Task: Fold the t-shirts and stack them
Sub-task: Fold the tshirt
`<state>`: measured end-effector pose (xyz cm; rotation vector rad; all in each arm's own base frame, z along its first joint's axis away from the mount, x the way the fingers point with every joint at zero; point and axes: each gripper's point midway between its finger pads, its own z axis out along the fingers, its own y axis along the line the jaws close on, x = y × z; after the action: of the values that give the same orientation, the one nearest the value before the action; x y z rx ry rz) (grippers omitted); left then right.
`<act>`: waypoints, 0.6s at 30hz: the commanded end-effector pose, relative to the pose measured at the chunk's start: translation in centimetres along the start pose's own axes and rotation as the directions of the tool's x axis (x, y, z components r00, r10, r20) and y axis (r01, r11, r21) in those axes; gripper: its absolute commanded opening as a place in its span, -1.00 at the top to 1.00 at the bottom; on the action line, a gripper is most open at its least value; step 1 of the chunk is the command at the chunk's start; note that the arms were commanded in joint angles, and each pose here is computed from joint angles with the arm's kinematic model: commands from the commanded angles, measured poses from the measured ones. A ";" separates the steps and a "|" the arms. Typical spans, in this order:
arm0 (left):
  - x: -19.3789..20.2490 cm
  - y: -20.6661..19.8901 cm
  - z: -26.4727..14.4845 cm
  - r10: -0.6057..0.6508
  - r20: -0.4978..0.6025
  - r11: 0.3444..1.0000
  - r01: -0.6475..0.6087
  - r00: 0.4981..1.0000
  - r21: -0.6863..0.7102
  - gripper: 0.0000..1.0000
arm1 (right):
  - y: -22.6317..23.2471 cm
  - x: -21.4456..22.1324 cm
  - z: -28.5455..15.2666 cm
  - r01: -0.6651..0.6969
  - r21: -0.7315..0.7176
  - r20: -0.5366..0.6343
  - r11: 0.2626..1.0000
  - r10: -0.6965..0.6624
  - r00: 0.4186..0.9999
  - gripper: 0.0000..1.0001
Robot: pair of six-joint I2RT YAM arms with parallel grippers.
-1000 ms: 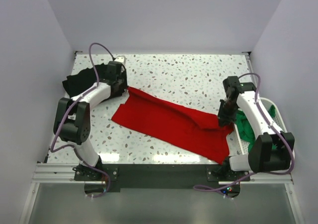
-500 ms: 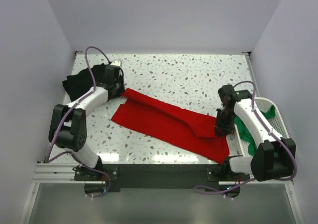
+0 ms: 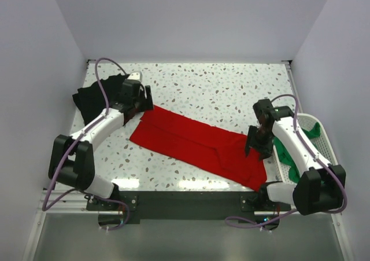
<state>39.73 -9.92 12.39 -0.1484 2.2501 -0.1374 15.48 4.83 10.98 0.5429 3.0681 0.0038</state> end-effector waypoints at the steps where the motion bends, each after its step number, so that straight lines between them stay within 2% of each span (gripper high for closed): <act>1: -0.3 -3.5 0.8 -0.044 -0.004 0.992 0.045 0.999 0.116 -0.47 | 0.9 -1.3 1.3 -0.027 -0.010 0.029 1.000 0.028 0.999 -0.08; 7: 2.1 -6.3 2.8 -0.074 -0.083 0.977 0.090 0.994 0.196 -0.50 | 0.8 -3.0 3.2 -0.060 0.032 0.067 0.998 0.058 0.996 -0.02; 12: 2.2 -7.8 3.8 -0.106 -0.076 0.955 0.123 0.991 0.269 -0.52 | -0.2 -5.4 3.6 -0.104 0.123 0.146 0.987 0.086 0.986 -0.01; 18: 3.2 -7.9 5.5 -0.118 -0.072 0.953 0.133 0.990 0.273 -0.54 | -1.1 -7.0 4.9 -0.153 0.161 0.166 0.975 0.126 0.978 -0.01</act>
<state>41.00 -17.44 7.38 -0.1275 2.3162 -0.4700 19.61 2.52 6.11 0.6716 2.9872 -0.2428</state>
